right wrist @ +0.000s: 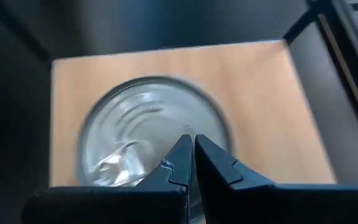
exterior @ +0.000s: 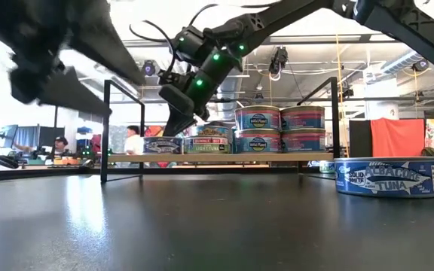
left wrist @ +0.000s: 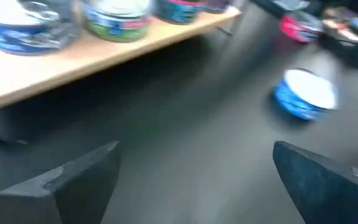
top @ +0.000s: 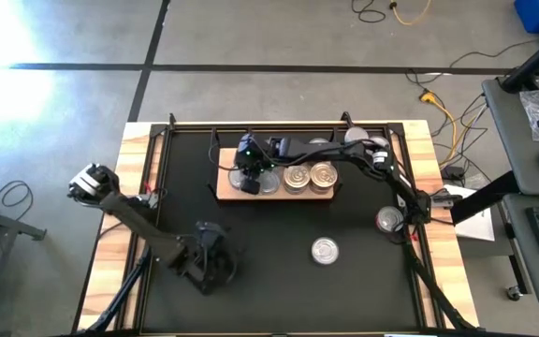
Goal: Stack canned seafood by type on shelf
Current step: Put the bottom left dark blue tuna can on the shelf
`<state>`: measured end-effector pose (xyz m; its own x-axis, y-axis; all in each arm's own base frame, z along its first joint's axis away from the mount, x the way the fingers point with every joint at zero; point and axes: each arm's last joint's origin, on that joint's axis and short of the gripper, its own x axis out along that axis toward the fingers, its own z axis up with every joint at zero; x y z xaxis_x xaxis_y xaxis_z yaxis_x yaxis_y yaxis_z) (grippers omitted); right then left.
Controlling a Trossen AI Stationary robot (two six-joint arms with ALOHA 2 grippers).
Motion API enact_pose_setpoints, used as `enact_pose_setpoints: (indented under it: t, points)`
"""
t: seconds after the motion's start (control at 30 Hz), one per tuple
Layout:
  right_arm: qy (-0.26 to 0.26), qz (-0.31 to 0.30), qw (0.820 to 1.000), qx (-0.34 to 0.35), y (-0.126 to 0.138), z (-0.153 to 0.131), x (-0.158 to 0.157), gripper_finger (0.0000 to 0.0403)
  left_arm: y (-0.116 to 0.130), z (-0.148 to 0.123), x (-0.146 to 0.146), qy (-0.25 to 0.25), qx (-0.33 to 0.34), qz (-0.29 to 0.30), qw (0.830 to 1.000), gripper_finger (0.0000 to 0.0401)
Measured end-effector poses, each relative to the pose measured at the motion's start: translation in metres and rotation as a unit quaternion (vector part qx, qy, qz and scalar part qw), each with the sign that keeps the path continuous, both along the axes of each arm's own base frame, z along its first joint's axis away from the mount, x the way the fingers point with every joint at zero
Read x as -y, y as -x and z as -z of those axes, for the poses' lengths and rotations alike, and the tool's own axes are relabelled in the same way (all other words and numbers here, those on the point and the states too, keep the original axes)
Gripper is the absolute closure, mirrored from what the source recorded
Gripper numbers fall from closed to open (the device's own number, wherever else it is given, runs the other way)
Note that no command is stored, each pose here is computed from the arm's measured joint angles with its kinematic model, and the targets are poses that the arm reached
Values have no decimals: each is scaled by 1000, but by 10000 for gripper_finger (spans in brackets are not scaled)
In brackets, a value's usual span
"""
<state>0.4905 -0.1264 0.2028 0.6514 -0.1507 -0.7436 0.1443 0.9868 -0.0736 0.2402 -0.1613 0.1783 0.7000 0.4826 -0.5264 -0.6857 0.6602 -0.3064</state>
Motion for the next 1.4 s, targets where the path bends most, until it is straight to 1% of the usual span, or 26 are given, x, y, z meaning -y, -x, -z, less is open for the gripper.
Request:
enact_pose_setpoints:
  t: [0.13,0.23,0.3,0.37,0.5,0.57,0.63,0.77,0.83,0.9,1.03,1.1,1.27,1.4]
  points:
    - [7,21,1000,16,1,0,16,390,1,-14,22,17,20,30,999,1]
    - [9,33,999,21,3,-1,25,390,1,-22,33,22,20,43,999,1]
    - [-2,40,999,24,3,-4,27,390,2,-26,37,24,8,49,999,1]
    - [-27,27,999,32,3,-15,25,390,2,-30,40,25,-4,53,998,1]
    - [-94,-31,992,72,-3,-45,11,390,6,-40,46,23,-10,59,998,1]
    - [-106,-48,990,77,-5,-50,4,390,11,-47,48,12,-9,60,998,1]
    - [-110,-50,991,65,-6,-45,1,390,17,-56,49,11,-4,61,998,4]
    - [-130,-36,990,42,-11,-24,1,390,34,-67,45,7,-15,57,998,14]
    - [-148,-41,987,38,-13,-16,0,390,44,-73,42,13,-14,58,998,19]
    - [-156,-46,986,31,-17,-7,-3,390,52,-78,39,15,-14,58,998,23]
    - [-140,-53,989,18,-20,3,-11,390,60,-83,35,13,-18,61,998,27]
    - [-113,-42,993,9,-21,8,-9,390,62,-85,33,13,-18,61,998,27]
    - [-57,-8,998,-1,-19,9,2,390,63,-87,32,12,-18,63,998,27]
    - [-34,10,999,-7,-17,8,7,390,63,-86,32,9,-20,63,998,27]
